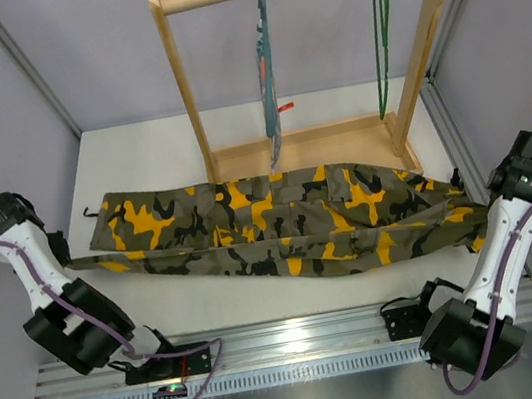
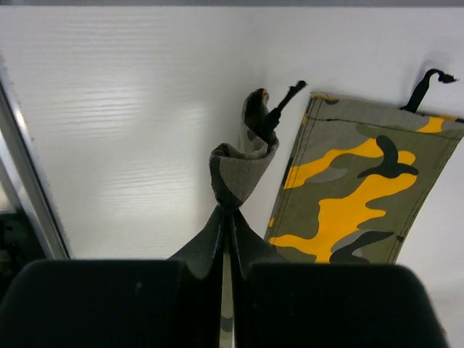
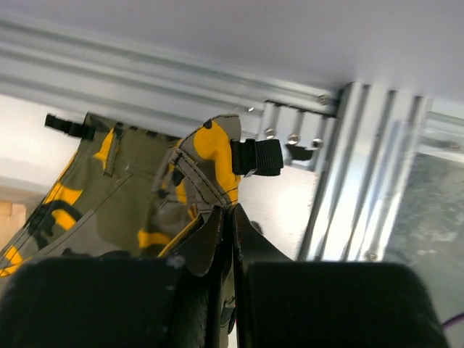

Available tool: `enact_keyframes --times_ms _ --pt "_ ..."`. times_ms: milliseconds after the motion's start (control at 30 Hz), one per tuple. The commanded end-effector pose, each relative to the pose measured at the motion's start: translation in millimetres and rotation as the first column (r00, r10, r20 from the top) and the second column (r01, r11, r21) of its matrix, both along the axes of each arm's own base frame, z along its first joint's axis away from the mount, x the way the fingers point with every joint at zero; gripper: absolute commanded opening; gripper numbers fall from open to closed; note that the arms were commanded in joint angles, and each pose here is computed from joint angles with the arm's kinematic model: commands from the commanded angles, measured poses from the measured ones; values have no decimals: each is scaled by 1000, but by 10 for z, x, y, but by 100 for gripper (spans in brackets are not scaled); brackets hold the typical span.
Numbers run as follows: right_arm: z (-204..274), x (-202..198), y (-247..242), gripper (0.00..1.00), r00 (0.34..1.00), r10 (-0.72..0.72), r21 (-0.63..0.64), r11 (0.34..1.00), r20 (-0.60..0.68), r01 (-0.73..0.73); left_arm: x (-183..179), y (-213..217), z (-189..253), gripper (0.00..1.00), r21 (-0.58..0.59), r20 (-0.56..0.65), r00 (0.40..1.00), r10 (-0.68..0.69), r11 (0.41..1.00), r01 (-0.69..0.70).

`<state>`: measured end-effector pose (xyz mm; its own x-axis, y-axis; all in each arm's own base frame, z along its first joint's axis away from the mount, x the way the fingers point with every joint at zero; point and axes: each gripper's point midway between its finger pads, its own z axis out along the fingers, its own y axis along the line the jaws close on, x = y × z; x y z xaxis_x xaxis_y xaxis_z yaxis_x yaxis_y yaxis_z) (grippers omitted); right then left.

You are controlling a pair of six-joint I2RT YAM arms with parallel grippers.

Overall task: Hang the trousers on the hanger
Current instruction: Fold the trousers

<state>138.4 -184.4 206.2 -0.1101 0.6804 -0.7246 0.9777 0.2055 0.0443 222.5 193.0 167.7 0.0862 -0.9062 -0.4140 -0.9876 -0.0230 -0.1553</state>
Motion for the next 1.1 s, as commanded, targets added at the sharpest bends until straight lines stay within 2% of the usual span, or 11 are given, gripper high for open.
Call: enact_keyframes --times_ms 0,100,300,467,633,700,733,800,933,1067 --pt "362 528 -308 4 981 63 -106 993 182 -44 550 467 201 0 151 141 987 -72 987 51" --pt "337 838 -289 4 957 126 -88 990 261 -107 793 490 156 0 136 151 981 -118 986 98" --pt "153 1123 -379 4 962 156 -65 987 224 -145 1080 609 24 0 123 136 981 -139 985 122" --pt "123 1368 -410 4 947 219 -70 975 235 -209 1504 498 -115 0 48 275 938 -213 977 207" --pt "211 1639 -366 4 894 300 -120 954 332 -276 1723 453 -184 0 55 312 918 -245 969 240" --pt "173 1730 -320 13 876 320 -103 947 362 -304 1766 476 -182 0 66 322 915 -244 970 236" --pt "76 1772 -303 19 878 322 -73 946 354 -317 1775 485 -199 1 65 321 915 -242 970 234" --pt "-46 1816 -232 25 876 329 -36 940 352 -338 1796 500 -251 0 59 317 917 -241 970 234" --pt "-257 1888 -122 42 875 356 3 926 329 -378 1820 519 -347 1 53 306 920 -245 969 241" --pt "-481 1973 -67 51 864 401 55 898 304 -436 1855 537 -396 0 51 306 919 -248 968 244"
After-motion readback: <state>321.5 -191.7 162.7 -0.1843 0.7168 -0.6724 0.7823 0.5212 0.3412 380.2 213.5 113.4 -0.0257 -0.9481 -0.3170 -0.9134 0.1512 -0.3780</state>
